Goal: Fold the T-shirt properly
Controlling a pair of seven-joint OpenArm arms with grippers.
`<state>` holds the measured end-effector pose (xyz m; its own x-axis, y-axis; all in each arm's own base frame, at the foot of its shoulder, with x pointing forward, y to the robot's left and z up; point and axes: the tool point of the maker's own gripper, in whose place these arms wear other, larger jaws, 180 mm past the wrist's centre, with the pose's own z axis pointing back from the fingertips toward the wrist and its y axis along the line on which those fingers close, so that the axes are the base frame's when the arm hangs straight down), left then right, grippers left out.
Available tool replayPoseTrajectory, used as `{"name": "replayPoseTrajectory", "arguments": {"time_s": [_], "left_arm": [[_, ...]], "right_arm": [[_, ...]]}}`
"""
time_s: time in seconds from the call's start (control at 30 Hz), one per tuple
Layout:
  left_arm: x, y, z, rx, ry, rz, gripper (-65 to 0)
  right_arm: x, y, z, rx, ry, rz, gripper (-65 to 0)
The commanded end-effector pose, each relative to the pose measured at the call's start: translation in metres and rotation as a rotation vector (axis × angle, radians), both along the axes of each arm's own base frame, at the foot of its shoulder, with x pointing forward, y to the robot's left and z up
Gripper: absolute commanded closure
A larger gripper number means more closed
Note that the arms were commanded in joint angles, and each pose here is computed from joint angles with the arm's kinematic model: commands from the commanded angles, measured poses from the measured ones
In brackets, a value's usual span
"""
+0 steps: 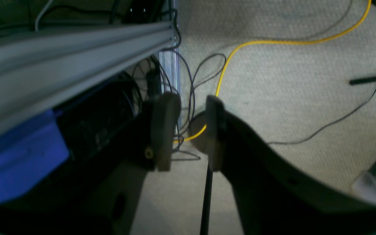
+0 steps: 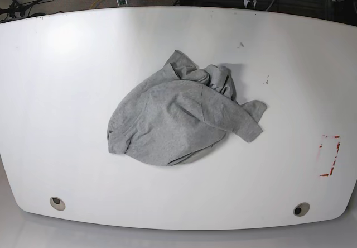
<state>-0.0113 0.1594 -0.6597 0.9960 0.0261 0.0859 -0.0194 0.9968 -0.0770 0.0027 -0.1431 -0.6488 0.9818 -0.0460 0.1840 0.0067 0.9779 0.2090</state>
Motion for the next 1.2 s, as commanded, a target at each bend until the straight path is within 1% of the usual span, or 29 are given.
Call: {"name": "replayPoseTrajectory", "arguments": {"time_s": [0.0,0.03,0.1,0.7,0.8,0.97,1.03,1.17], "left_arm": [[-0.01,0.005,0.007,0.017,-0.06,0.0,-24.6],[-0.038,0.0,0.002,0.001,0.045,-0.001,-26.1],[-0.027,-0.001,0.001,0.001,0.028,-0.001,-26.1],[-0.022,0.001,0.001,0.003,0.02,-0.002,-26.1],[-0.021,0.001,0.001,0.003,0.017,-0.002,-26.1],[-0.019,0.003,0.002,0.007,-0.018,0.001,-26.1],[-0.023,0.012,0.004,0.021,-0.022,0.004,-26.1],[-0.028,0.013,0.006,0.022,-0.059,0.011,-26.1]], "right_arm": [[-0.015,-0.009,0.011,-0.018,-0.049,0.011,-16.5],[-0.016,0.007,0.001,0.011,0.014,-0.007,-16.2],[-0.002,0.013,0.0,0.02,-0.007,-0.008,-16.2],[0.001,0.017,0.0,0.026,-0.012,-0.008,-16.2],[0.01,0.017,0.0,0.026,-0.026,-0.007,-16.2],[0.009,0.017,0.0,0.026,-0.024,-0.007,-16.0],[0.007,0.017,0.0,0.026,-0.021,-0.008,-16.0],[-0.009,0.013,0.001,0.02,-0.002,-0.006,-15.9]]}}
